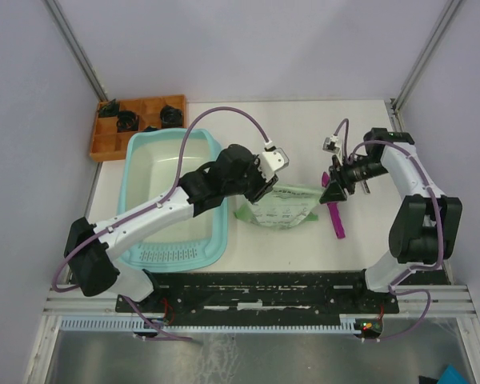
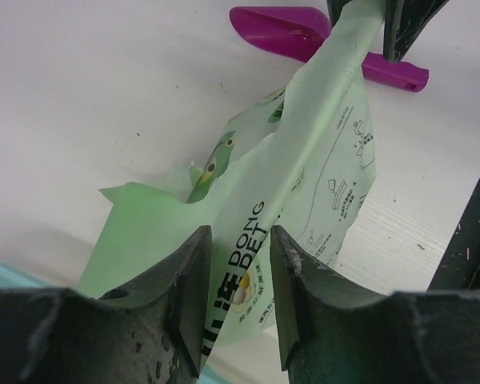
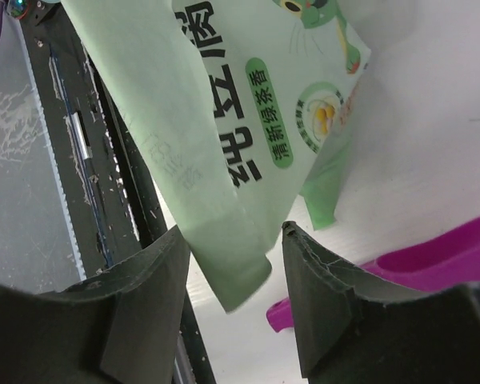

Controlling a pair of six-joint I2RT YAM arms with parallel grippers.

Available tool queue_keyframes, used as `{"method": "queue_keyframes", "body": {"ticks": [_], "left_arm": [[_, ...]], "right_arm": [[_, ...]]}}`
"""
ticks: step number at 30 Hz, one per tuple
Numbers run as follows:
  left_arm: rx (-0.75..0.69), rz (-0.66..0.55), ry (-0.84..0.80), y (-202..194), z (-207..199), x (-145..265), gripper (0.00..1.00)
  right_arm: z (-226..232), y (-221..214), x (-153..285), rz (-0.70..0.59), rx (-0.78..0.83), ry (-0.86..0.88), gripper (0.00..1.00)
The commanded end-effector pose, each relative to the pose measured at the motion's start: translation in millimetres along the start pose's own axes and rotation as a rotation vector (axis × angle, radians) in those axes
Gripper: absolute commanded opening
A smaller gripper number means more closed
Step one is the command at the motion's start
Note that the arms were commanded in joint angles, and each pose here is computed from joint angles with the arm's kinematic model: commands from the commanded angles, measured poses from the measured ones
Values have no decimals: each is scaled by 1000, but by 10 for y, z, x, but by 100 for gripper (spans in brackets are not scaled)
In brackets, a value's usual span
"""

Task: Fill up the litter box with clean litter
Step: Open the cat litter bag at the center of the board.

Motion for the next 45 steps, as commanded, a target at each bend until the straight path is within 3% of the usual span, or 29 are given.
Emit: {"method": "queue_keyframes", "body": {"ticks": [1,7,13,18,26,31,41,45], "left_arm": [[11,-64,-25,119,-55,50,43],[13,-117,28,244,-22,188,43],[14,-176,84,329,4,363,44],[19,-184,113,295,15,476,45],[42,-130,156,40,29,569,46],[59,-127,215,-32,64,601,46],[74,-256,248,341,98,652,50],[62,-232,251,386,104,633,50]], "right_arm": [[-23,93,-111,21,42,-30,57],[86,240,-28,-4,87,-39,43],[244,367,57,-37,113,45,19],[296,413,96,-46,127,75,10],[326,424,128,-36,162,20,12],[387,423,164,-25,216,3,2],[476,295,245,4,489,-347,2],[446,157,169,8,564,-390,2]]}}
Point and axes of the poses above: each gripper's point midway between its finger pads, its own x axis back along the fingers, its own z axis along the line the jaws close on, y = z × x, the point moved 10 cm from there along x, back along the fingers, and after that the axes turned 10 degrees about x, right-handed, at the moved point
